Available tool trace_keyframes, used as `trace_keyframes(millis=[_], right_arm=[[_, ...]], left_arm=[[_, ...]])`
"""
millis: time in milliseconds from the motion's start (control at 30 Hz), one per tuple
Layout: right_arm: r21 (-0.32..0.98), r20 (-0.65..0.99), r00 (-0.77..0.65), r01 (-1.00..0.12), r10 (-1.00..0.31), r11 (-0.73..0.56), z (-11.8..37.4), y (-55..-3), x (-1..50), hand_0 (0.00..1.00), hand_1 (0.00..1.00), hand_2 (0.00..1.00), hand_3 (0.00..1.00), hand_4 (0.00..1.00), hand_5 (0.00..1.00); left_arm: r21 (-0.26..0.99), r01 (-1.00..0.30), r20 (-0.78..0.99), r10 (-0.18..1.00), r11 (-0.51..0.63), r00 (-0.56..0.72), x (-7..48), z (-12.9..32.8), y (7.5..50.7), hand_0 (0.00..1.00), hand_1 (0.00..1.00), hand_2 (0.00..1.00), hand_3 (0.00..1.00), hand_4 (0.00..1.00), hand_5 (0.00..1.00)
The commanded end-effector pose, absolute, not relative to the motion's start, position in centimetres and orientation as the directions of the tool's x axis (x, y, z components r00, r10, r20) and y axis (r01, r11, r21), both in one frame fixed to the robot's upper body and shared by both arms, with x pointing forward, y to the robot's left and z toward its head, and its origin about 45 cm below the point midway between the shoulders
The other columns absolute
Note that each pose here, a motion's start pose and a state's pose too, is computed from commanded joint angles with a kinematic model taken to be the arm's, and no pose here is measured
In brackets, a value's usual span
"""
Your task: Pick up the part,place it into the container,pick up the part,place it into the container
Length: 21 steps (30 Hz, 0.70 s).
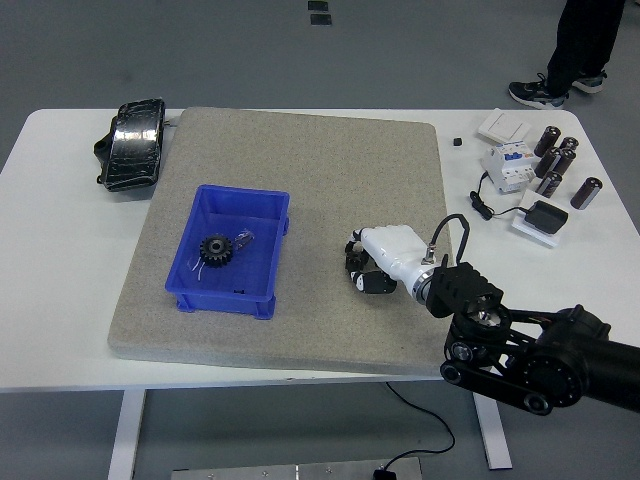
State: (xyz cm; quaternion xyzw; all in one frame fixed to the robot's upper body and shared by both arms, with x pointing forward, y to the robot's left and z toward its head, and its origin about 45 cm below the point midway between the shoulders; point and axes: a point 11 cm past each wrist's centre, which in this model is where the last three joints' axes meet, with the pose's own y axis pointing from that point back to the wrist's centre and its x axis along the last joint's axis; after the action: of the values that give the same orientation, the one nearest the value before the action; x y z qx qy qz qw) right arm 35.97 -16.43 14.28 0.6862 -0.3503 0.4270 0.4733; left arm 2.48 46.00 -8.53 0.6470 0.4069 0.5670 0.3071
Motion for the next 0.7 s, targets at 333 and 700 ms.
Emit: trace_keyframes(millis=[333, 700], right_arm=[[0.274, 0.935, 0.33, -0.904, -0.127, -0.327, 16.5, -15.9, 36.7, 0.325, 0.447, 0.402, 0.658, 0.497, 0.03], [0.115, 0.933, 0.252, -0.884, -0.256, -0.453, 22.3, -11.2, 36.2, 0.306, 0.45, 0.392, 0.651, 0.505, 0.046]], left_arm=[[0.858, 0.175, 0.486, 0.873, -0.483, 0.024, 2.5, -8.5, 46.0, 0.665, 0.644, 0.62, 0.572, 0.728, 0.57], [0.857, 0.175, 0.488, 0.872, -0.484, 0.024, 2.5, -8.5, 46.0, 0.665, 0.643, 0.62, 0.572, 0.732, 0.585]])
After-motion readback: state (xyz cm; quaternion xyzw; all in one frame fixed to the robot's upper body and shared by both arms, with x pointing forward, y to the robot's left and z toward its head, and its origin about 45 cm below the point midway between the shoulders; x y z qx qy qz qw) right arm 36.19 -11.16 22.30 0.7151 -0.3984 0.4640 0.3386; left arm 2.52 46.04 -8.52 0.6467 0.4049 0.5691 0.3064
